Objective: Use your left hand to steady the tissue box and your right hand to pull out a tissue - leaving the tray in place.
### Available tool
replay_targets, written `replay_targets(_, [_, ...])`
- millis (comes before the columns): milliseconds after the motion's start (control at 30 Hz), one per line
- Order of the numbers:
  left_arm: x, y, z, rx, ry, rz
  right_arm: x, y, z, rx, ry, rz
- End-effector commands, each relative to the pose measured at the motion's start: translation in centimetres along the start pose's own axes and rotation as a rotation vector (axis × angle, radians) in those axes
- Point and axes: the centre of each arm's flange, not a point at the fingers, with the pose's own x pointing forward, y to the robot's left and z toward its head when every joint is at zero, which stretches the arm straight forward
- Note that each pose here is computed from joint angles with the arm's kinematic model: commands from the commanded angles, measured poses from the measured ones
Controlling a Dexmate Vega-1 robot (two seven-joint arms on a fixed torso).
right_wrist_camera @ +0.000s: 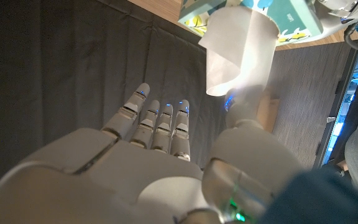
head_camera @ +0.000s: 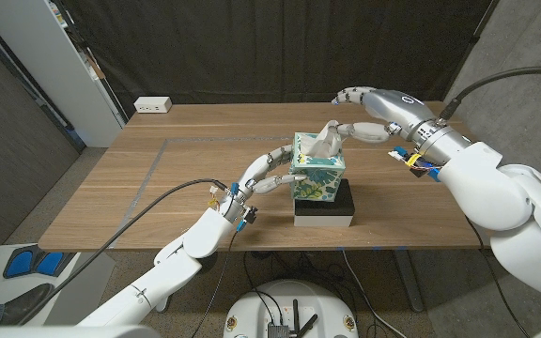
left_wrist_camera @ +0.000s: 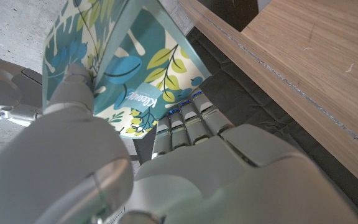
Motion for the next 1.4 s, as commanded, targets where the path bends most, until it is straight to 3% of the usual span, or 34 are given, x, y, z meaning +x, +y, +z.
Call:
replay_targets(33, [0.0, -0.1, 0.1, 0.000, -0.001, 0.001, 0.1, 0.2, 0.0, -0.012, 0.007, 0.020])
replay_targets(1400, [-0.1, -0.2, -0.2, -0.006, 0.007, 0.004, 2.1, 0.7, 0.5, -0.034, -0.025, 0.125])
